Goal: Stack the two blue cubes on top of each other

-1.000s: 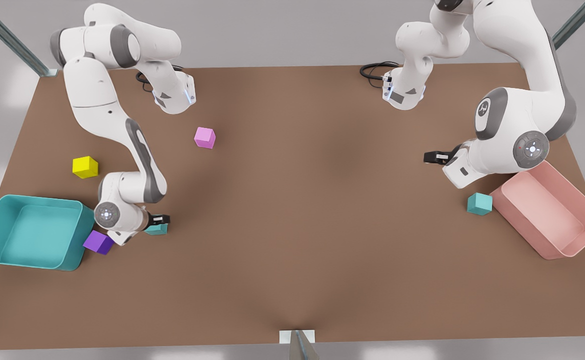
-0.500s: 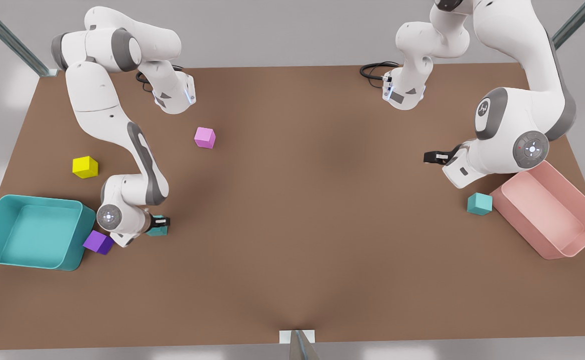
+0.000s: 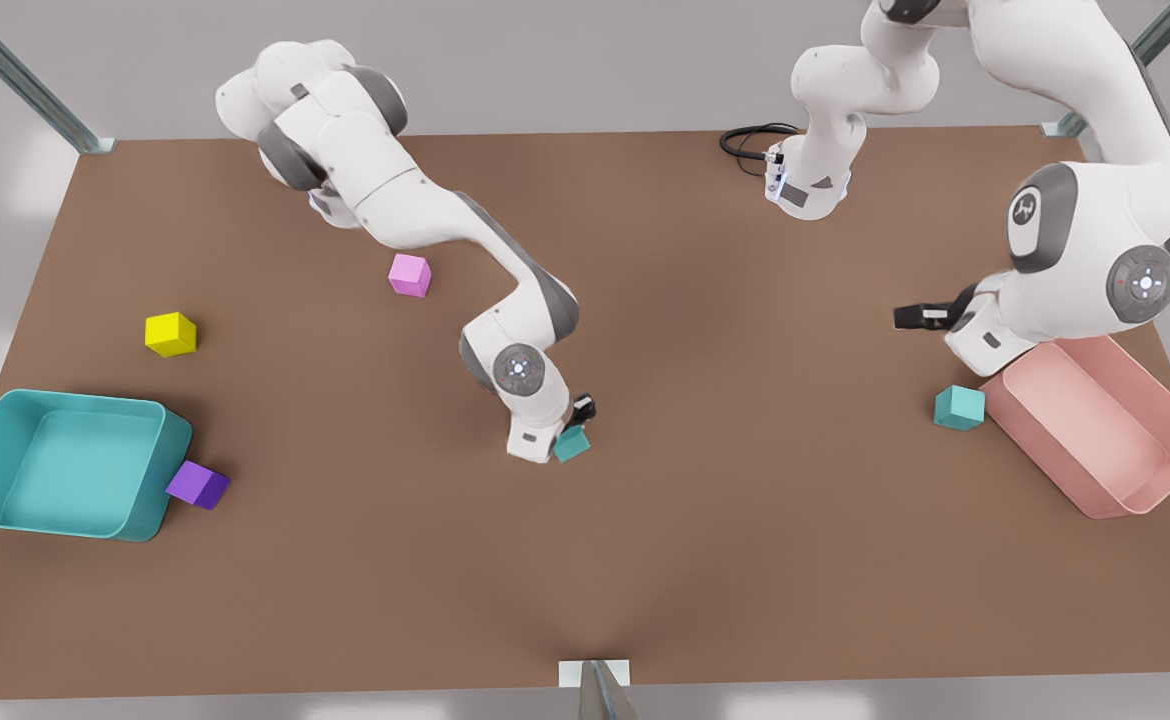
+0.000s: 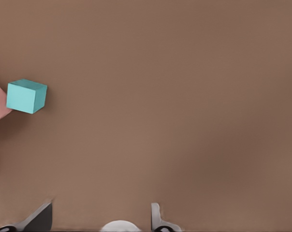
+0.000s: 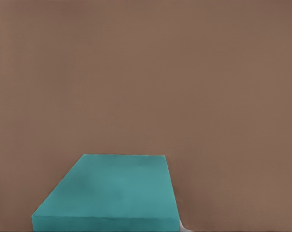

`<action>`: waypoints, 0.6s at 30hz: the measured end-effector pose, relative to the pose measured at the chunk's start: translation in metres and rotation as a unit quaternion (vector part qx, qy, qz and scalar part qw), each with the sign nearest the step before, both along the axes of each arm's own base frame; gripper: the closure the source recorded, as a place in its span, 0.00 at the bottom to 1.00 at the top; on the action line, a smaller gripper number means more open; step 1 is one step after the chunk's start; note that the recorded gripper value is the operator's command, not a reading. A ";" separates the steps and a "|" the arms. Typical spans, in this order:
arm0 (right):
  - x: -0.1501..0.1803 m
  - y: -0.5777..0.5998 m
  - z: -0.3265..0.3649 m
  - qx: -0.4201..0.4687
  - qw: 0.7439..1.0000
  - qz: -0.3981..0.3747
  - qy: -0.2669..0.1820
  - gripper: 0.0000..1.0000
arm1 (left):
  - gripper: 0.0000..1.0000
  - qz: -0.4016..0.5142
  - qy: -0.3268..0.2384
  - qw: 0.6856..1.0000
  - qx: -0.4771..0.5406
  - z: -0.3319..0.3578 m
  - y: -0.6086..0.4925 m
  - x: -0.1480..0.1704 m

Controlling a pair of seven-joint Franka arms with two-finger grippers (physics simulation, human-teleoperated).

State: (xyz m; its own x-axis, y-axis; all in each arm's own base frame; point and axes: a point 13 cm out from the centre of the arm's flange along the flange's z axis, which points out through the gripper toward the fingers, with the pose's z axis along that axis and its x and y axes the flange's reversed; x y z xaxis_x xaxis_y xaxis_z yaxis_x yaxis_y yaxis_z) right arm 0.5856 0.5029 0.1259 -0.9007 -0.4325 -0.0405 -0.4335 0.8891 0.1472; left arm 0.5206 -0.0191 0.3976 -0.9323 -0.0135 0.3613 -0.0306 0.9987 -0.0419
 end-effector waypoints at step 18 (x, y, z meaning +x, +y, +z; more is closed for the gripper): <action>-0.011 0.070 0.033 0.039 0.981 -0.187 -0.019 0.00 | 0.00 0.503 -0.097 0.856 0.067 -0.265 0.234 -0.020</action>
